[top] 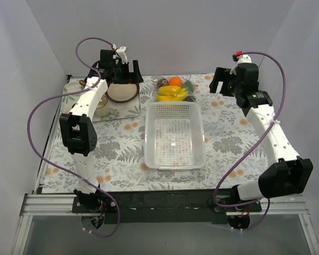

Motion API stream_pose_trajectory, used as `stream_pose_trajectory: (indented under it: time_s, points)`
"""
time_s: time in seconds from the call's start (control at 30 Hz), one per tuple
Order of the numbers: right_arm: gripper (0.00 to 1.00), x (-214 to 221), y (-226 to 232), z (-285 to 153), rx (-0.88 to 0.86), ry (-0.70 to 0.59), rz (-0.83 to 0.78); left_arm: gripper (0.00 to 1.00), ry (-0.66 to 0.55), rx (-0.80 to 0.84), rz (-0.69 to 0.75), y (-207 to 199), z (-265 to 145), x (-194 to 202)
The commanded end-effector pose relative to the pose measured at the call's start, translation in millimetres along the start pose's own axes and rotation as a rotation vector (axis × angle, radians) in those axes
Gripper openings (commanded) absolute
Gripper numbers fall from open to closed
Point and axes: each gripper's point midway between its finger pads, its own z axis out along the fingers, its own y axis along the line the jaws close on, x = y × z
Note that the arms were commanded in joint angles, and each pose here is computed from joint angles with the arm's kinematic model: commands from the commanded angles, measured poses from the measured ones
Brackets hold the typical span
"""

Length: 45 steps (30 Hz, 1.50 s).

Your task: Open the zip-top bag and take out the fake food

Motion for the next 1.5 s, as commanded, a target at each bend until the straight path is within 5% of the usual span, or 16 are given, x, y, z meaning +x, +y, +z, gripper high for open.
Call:
stream_pose_trajectory:
  time_s: [0.0,0.3,0.5,0.97,1.17,1.47]
  points:
    - [0.99,-27.7,9.8,14.2,-0.027,-0.065,0.036,0.98,0.001,0.087,-0.023,-15.8,0.7,-3.5]
    - [0.98,-22.6,42.4,92.3,-0.218,-0.015,0.121,0.98,0.075,0.185,0.014,-28.0,-8.2,36.1]
    - [0.99,33.0,41.0,157.1,-0.273,0.149,0.207,0.98,0.182,0.392,0.069,-58.7,-33.6,74.5]
    - [0.97,118.8,14.3,173.3,-0.410,0.242,0.411,0.98,0.355,0.560,0.008,-91.3,-59.2,160.5]
    - [0.83,138.7,35.1,180.8,-0.561,0.304,0.577,0.98,0.379,0.580,0.014,-107.6,-60.8,176.4]
    - [0.40,133.9,50.6,179.1,-0.699,0.293,0.692,0.98,0.396,0.577,0.037,-129.5,-51.4,192.8]
